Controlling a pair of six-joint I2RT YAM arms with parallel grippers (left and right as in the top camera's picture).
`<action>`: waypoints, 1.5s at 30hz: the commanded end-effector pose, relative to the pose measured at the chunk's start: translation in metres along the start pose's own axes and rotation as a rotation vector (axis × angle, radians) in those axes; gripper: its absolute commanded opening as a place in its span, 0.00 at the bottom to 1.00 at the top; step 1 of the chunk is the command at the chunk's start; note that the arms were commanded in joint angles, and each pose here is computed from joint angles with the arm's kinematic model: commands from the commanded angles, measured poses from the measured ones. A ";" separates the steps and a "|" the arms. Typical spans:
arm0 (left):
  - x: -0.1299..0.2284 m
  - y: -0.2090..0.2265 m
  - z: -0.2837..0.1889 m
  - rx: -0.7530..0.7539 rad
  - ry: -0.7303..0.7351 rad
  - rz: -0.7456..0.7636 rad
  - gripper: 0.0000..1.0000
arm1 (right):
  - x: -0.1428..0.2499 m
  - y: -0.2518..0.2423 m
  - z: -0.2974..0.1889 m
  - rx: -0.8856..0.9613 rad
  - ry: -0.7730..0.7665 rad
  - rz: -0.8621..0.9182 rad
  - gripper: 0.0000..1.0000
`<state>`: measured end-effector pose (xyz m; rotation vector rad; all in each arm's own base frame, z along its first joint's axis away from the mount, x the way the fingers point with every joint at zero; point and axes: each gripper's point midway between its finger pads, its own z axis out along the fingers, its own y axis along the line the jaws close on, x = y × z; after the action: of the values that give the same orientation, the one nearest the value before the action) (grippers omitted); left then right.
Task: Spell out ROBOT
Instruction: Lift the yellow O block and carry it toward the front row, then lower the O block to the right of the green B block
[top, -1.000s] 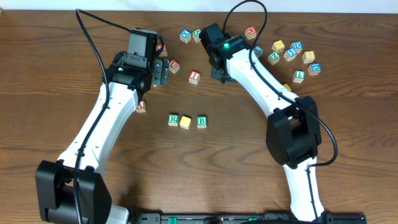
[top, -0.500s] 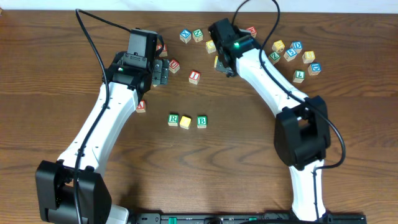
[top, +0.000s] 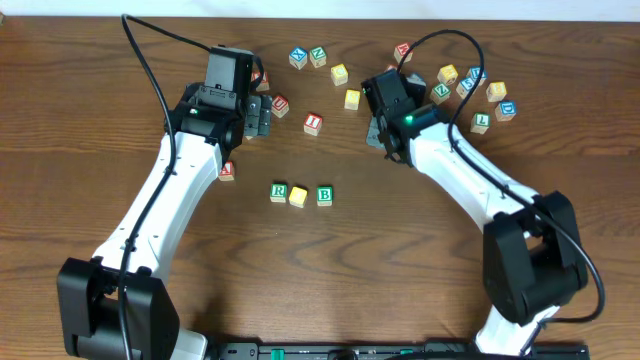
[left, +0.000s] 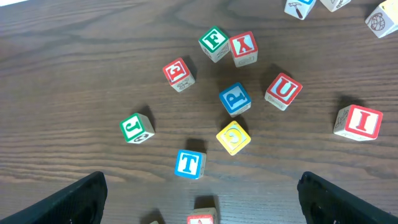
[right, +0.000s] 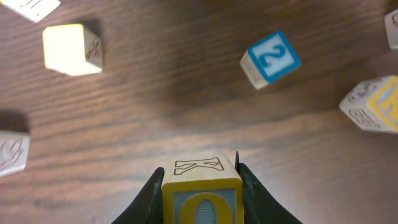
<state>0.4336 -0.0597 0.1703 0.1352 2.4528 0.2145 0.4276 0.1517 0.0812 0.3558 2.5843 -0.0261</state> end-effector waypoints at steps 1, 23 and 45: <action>-0.012 0.008 -0.012 -0.015 -0.037 -0.009 0.96 | 0.014 0.011 -0.012 -0.023 -0.003 0.008 0.15; -0.012 0.008 -0.012 -0.015 -0.038 -0.009 0.96 | 0.095 0.046 -0.018 -0.048 0.073 0.017 0.11; -0.012 0.008 -0.012 -0.015 -0.038 -0.009 0.96 | 0.120 0.028 -0.006 -0.004 0.122 0.046 0.14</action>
<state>0.4336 -0.0597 0.1703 0.1352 2.4528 0.2145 0.3336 0.2065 0.0209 0.4445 2.7082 0.0036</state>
